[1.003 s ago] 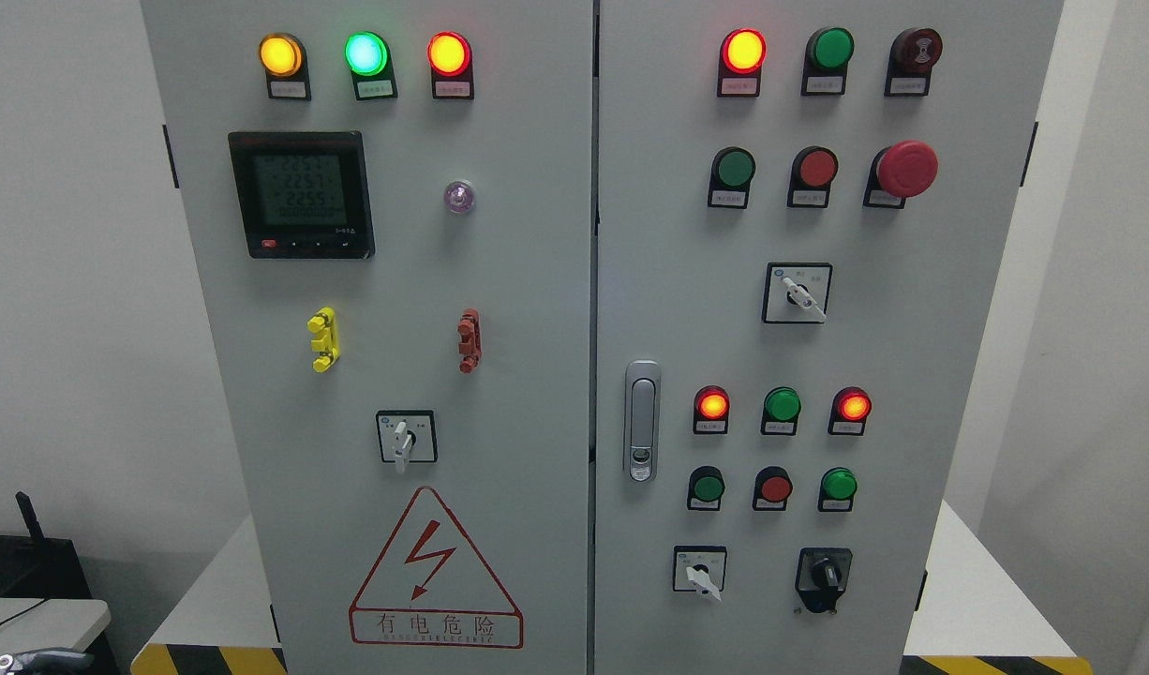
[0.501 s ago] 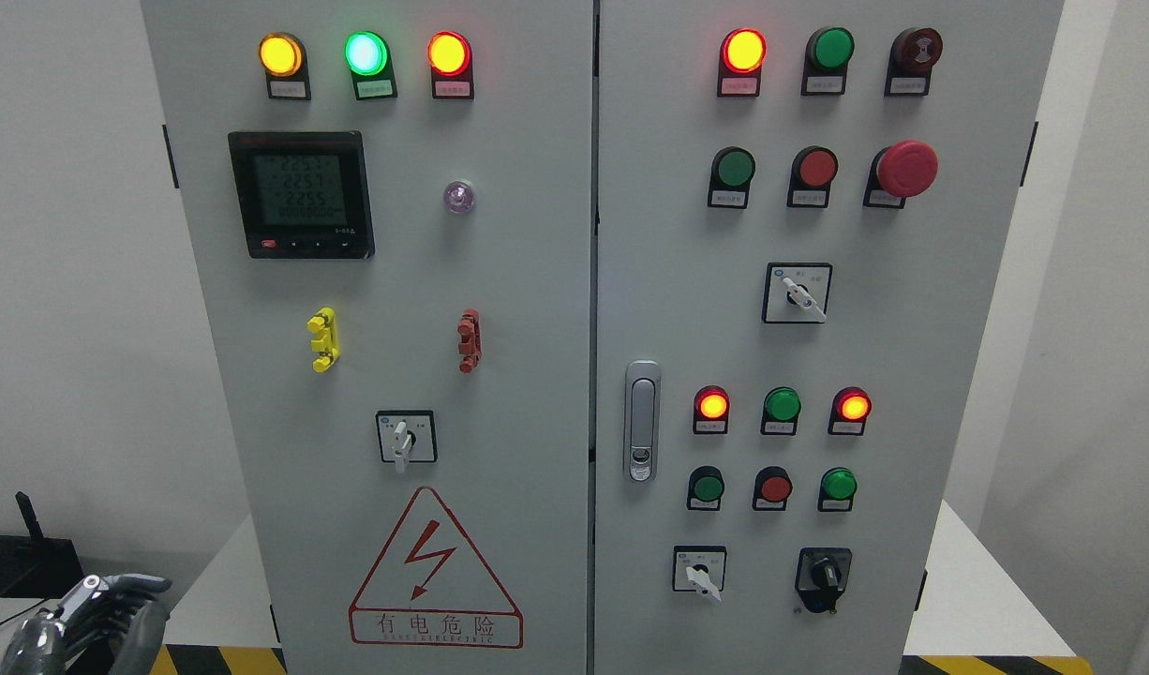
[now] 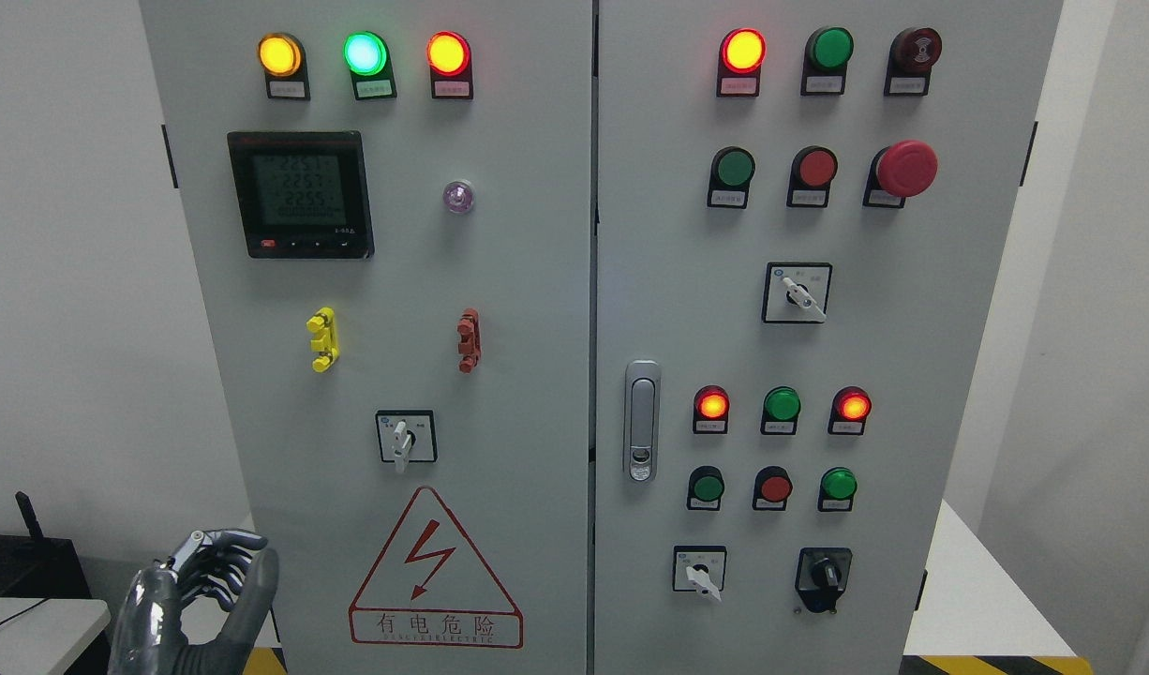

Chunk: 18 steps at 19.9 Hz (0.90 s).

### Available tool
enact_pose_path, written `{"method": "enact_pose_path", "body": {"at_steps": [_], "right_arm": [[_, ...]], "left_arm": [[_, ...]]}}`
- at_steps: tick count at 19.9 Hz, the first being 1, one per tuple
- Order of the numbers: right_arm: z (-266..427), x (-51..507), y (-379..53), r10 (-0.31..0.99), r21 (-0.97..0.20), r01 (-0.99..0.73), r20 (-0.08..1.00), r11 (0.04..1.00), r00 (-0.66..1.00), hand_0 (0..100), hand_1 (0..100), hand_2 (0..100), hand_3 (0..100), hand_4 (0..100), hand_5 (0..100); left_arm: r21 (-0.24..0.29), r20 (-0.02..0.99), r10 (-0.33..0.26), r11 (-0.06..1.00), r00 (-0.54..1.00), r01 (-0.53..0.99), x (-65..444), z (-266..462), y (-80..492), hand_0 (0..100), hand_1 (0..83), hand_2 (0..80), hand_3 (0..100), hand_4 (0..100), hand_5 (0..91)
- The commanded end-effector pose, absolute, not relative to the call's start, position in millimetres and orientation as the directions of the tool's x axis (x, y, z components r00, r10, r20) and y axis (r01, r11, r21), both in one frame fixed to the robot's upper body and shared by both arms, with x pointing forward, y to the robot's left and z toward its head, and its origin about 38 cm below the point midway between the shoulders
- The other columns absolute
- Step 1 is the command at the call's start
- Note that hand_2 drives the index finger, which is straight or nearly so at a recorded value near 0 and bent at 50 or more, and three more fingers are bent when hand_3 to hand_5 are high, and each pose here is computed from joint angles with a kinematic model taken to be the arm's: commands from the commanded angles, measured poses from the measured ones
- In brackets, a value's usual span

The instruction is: Turn on light switch 1

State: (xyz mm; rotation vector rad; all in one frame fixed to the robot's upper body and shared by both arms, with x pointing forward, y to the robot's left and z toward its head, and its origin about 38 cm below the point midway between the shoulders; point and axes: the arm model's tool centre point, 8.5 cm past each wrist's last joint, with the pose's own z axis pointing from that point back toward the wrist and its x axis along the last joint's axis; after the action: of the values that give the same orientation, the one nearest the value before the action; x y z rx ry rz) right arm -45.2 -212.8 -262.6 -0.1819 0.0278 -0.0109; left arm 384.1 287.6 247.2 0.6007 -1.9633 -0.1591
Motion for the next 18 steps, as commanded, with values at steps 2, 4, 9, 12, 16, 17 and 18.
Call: {"method": "enact_pose_path", "body": {"at_steps": [2,4,9,12,16,17,18], "right_arm": [[-263,-45,-211,0.014,-0.178,-0.019,-0.026,0.984,1.0,12,39,0,0,0,0],[-263,-45,-212,0.014,-0.179,-0.019,-0.026,0.984,1.0,12,39,0,0,0,0],[-263,-46,-212,0.014,-0.179,-0.019,-0.028,0.984,1.0,12,39,0,0,0,0],[-263,-45,-212,0.014,-0.179,-0.019,-0.026,0.984,1.0,12,39,0,0,0,0],[-263,-45,-212,0.014,-0.179,-0.019,-0.026,0.984,1.0,12,39,0,0,0,0],[-263,-45,-211,0.014,-0.178,-0.019,-0.026,0.984,1.0,12,39,0,0,0,0],[-263,-45,-212,0.014,-0.179,-0.019,-0.026,0.984,1.0,12,39,0,0,0,0]], "left_arm": [[0.358,0.816,-0.428,0.902,-0.39,-0.24,401,263,201,28,34.8,51.2,77,81,75.7],[0.346,0.82,-0.427,0.9,-0.381,-0.265,405,272,193,28,35.6,52.3,79,82,76.1],[0.325,0.838,-0.429,0.889,-0.338,-0.323,415,285,187,24,37.9,52.6,80,83,77.0],[0.318,0.838,-0.43,0.885,-0.336,-0.341,418,288,187,23,39.3,52.6,81,83,77.5],[0.309,0.857,-0.43,0.87,-0.283,-0.385,420,288,181,22,43.4,52.4,81,83,77.9],[0.303,0.86,-0.428,0.866,-0.277,-0.398,420,290,180,22,44.7,52.3,81,83,77.9],[0.3,0.862,-0.428,0.863,-0.272,-0.406,420,290,180,22,45.3,52.1,81,83,77.9]]}}
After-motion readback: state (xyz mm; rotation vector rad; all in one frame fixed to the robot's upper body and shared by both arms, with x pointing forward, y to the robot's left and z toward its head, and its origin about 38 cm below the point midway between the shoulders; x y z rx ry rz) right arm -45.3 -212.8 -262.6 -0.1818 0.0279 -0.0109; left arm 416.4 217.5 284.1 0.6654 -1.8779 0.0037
